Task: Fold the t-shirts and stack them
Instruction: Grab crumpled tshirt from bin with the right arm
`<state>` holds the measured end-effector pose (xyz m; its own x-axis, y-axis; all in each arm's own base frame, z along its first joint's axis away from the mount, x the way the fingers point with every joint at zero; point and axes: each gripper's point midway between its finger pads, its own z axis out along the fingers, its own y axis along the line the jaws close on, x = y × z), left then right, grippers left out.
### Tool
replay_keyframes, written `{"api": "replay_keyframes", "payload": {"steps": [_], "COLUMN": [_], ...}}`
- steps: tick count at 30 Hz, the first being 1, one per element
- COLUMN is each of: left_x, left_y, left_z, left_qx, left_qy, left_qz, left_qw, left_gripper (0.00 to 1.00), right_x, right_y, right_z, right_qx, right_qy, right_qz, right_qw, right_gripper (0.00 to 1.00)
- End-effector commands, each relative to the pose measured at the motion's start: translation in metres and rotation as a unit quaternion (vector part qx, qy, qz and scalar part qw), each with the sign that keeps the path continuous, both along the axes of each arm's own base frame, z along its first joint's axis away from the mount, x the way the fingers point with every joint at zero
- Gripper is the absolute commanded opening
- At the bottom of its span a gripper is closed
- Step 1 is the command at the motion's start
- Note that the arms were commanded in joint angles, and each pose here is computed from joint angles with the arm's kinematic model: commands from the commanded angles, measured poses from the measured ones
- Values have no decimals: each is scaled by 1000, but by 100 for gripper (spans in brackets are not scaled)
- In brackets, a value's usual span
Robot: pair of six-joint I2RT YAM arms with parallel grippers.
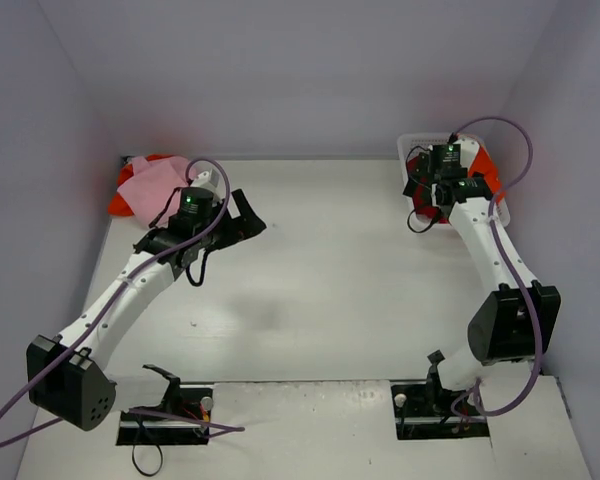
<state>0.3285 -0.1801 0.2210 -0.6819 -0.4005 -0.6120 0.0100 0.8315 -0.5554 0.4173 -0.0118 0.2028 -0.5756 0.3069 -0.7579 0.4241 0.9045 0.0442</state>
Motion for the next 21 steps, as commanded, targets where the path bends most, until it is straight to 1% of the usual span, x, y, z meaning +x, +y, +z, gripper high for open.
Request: {"api": "replay_keyframes", "payload": {"steps": [1,7,12,18,21], "left_x": [5,7,8,10,10], "left_y": [1,0,-5,-7,-7], "left_z": [25,18,8,7,9], "left_qx": [-10,-17,-34,-38,-39], "left_qy": [-41,-40,-27,-24,-22], "left_qz": [-6,-5,-6,-7,-7], "left_qw": [999,999,999,999,999], "left_gripper": [91,91,91,91,91], "right_x": [0,-11,-16,-12,-7], "right_y": [-13,-11,-11,-10,-15], "right_z": [55,85,100,86,71], "right_qx": [-15,-10,-9,-14,-22], "right_qy": [-71,-106,-126,-105,-88], "right_qz": [-24,-15,-15,-5,-22], "right_qw": [997,994,992,994,996], "right_gripper": [100,100,100,100,100]}}
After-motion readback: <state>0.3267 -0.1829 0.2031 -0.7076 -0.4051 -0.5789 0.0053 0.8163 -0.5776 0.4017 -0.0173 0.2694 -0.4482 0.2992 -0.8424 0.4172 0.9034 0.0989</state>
